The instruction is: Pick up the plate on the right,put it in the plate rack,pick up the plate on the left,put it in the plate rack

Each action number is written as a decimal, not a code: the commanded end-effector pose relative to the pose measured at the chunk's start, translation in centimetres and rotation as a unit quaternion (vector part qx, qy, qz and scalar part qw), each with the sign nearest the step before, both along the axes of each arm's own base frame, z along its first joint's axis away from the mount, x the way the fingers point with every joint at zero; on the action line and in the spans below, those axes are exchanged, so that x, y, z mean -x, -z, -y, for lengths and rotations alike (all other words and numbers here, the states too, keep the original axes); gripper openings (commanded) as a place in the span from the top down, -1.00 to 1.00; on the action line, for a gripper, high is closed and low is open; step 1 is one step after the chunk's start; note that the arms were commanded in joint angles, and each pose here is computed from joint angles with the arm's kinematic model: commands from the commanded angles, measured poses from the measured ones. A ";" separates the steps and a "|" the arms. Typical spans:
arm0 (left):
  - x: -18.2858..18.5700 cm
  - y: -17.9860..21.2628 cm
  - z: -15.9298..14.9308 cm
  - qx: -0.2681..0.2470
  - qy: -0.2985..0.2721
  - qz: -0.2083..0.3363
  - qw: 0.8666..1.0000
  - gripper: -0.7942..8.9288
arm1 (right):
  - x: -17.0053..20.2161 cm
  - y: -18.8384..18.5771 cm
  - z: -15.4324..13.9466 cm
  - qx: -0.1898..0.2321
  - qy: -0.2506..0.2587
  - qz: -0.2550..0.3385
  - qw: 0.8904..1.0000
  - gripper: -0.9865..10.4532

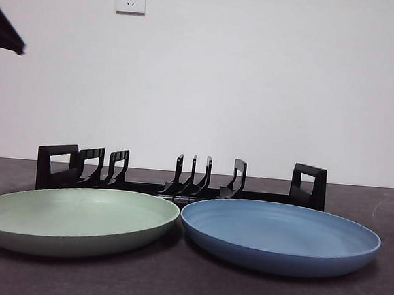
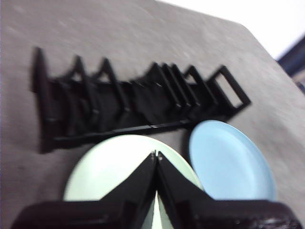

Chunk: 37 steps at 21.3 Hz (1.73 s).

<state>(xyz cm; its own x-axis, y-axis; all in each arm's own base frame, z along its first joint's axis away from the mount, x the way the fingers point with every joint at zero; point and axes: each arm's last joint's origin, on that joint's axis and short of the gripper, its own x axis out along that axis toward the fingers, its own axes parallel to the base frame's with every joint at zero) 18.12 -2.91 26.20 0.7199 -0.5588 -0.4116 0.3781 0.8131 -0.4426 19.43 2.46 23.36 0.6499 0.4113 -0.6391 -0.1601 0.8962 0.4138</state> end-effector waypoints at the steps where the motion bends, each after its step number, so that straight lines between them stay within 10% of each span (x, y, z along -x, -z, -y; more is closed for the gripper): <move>1: -1.0 0.2 0.3 0.010 0.031 -0.016 0.999 0.83 | -1.6 0.3 -0.3 0.008 -0.041 -0.016 0.999 0.76; 5: -1.6 0.4 1.0 0.014 0.054 -0.030 0.998 0.17 | -3.3 1.2 -0.4 0.016 -0.050 -0.045 0.998 0.43; 17: -0.4 -0.1 6.3 -0.033 0.108 0.012 0.994 0.18 | -6.0 7.2 -2.6 0.035 -0.098 -0.144 0.984 0.45; 27: 0.5 0.0 7.8 -0.043 0.142 0.010 0.989 0.18 | -6.4 9.0 -3.1 0.055 -0.086 -0.179 0.979 0.86; 31: 1.7 0.1 9.5 -0.092 0.225 0.065 0.968 0.18 | -6.0 7.8 -3.0 0.043 -0.070 -0.175 0.981 0.86; 37: 4.8 -0.6 13.0 -0.215 0.320 0.192 0.903 0.18 | -4.7 4.0 -2.8 0.031 -0.064 -0.130 0.989 0.86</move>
<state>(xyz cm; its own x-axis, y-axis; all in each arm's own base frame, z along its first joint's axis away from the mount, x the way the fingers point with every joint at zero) 13.41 -15.77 26.61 0.4437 -0.7533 -0.4855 0.8729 0.4859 0.0439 23.92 5.17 19.25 0.3971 0.4288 -0.8114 -0.1711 0.9033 0.3935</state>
